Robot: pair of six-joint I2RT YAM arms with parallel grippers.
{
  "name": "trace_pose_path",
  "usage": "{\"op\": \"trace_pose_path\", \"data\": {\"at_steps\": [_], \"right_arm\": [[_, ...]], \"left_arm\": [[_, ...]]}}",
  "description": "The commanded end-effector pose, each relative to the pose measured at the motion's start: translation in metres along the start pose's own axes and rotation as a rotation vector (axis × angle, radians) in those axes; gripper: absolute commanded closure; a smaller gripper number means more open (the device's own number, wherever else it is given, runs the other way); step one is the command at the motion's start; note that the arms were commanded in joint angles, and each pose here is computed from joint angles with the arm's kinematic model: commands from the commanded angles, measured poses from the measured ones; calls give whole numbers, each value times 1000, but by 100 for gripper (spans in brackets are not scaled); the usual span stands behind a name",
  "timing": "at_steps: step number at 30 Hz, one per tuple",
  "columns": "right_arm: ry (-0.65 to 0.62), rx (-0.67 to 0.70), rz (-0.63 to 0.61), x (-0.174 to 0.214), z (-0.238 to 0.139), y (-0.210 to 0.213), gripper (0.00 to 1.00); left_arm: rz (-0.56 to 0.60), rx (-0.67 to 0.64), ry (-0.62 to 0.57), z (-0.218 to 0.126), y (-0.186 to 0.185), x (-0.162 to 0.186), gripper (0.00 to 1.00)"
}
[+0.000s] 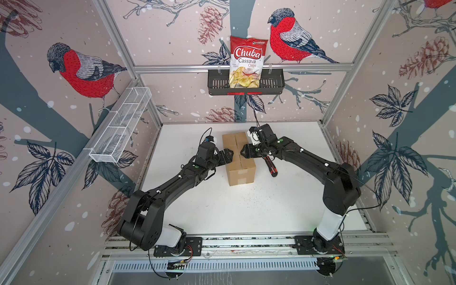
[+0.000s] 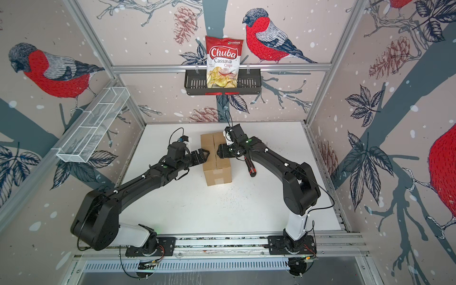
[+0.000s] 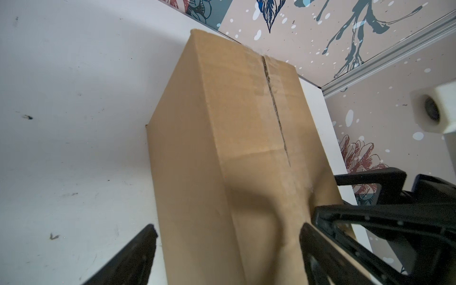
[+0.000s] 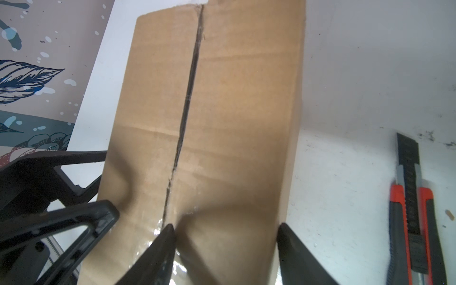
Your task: Unpack the express box
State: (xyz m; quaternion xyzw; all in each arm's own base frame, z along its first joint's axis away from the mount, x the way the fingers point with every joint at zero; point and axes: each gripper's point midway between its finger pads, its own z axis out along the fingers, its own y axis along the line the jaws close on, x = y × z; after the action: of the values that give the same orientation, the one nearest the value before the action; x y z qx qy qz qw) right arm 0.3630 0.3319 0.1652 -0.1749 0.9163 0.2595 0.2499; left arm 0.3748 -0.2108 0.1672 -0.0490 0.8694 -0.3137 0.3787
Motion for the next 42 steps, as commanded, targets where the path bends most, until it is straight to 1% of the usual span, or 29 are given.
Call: {"op": "trace_pose_path", "data": {"at_steps": [1,7,21,28,29,37,42], "right_arm": [[46,19,7,13,4,-5,40],[56,32,18,17,6,-9,43],[50,53,42,19,7,-10,46],[31,106,89,20,2,-13,49],[28,111,97,20,2,-13,50],[4,146,158,25,0,-14,55],[8,154,180,31,4,-13,57]], "left_arm": [[8,32,-19,0,-10,-7,10],[13,30,-11,1,-11,-6,10],[33,21,3,0,-15,-8,10],[74,-51,32,-8,-10,-12,8],[81,-65,42,-9,-8,-10,3],[130,-146,114,-12,-5,-14,3],[141,-155,139,-13,-8,-14,4]]}}
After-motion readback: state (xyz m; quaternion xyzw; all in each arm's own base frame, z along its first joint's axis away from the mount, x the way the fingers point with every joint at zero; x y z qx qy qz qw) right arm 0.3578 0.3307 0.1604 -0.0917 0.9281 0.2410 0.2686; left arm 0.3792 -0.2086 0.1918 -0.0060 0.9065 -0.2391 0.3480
